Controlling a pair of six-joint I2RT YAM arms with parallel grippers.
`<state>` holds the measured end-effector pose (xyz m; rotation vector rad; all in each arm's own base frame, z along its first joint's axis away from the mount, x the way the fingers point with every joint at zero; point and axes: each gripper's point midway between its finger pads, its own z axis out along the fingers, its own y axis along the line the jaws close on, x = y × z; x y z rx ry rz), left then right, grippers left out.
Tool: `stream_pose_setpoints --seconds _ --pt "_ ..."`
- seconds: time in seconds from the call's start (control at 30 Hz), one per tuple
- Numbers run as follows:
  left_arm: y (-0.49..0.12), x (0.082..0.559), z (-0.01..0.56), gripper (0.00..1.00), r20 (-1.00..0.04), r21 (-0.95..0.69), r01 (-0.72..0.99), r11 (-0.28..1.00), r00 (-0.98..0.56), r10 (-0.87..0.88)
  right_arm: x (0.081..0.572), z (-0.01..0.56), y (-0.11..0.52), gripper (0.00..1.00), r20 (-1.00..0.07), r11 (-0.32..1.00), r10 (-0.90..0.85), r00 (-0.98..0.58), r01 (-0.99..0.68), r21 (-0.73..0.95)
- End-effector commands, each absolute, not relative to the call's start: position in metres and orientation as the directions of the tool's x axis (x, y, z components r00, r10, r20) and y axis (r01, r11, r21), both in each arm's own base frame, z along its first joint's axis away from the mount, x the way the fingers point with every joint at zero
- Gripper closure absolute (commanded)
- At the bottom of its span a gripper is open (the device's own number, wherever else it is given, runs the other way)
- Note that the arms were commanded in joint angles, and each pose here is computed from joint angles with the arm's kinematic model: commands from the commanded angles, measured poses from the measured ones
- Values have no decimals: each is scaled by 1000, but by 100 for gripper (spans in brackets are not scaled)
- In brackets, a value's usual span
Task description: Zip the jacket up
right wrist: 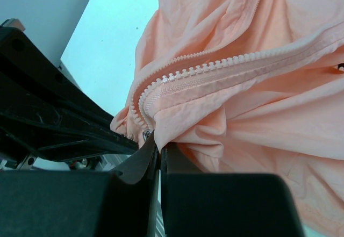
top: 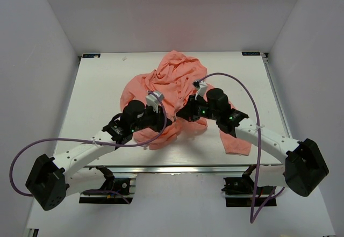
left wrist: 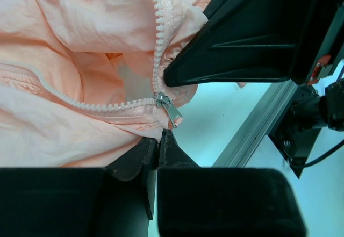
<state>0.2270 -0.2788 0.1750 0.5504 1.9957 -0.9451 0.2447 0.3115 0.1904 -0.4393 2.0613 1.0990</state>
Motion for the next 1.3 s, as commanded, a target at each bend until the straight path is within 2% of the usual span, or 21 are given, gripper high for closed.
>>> stream_pose_setpoints --seconds 0.0,0.37,0.53,0.57,0.7,0.9,1.07,1.13,1.17,1.27 --pt "-280 209 168 100 -816 -426 700 573 -571 91 252 220 320 100 -791 505 72 -608 -661 555" --pt "-279 192 148 100 -758 -476 685 551 -638 139 254 222 319 100 -781 470 55 -622 -674 570" --pt "-275 196 148 100 -762 -464 674 574 -634 129 233 214 324 100 -788 372 -43 -615 -741 558" --pt "-275 196 150 100 -766 -461 674 576 -631 125 229 213 324 93 -785 351 -58 -617 -749 562" --pt "-274 198 152 100 -770 -459 670 584 -628 115 215 207 325 77 -780 294 -105 -617 -768 568" --pt "-274 199 153 100 -771 -460 669 584 -627 110 213 195 325 66 -757 296 -136 -639 -756 584" --pt "-275 198 155 100 -773 -466 670 578 -626 103 211 188 328 71 -735 283 -155 -660 -742 607" --pt "-276 196 155 100 -771 -470 672 572 -628 104 211 185 328 78 -726 290 -158 -669 -734 614" --pt "-276 196 156 100 -773 -471 674 569 -626 103 214 184 328 87 -727 305 -148 -670 -731 611" --pt "-277 195 157 100 -774 -474 679 560 -625 104 216 188 328 100 -732 309 -121 -671 -726 615"
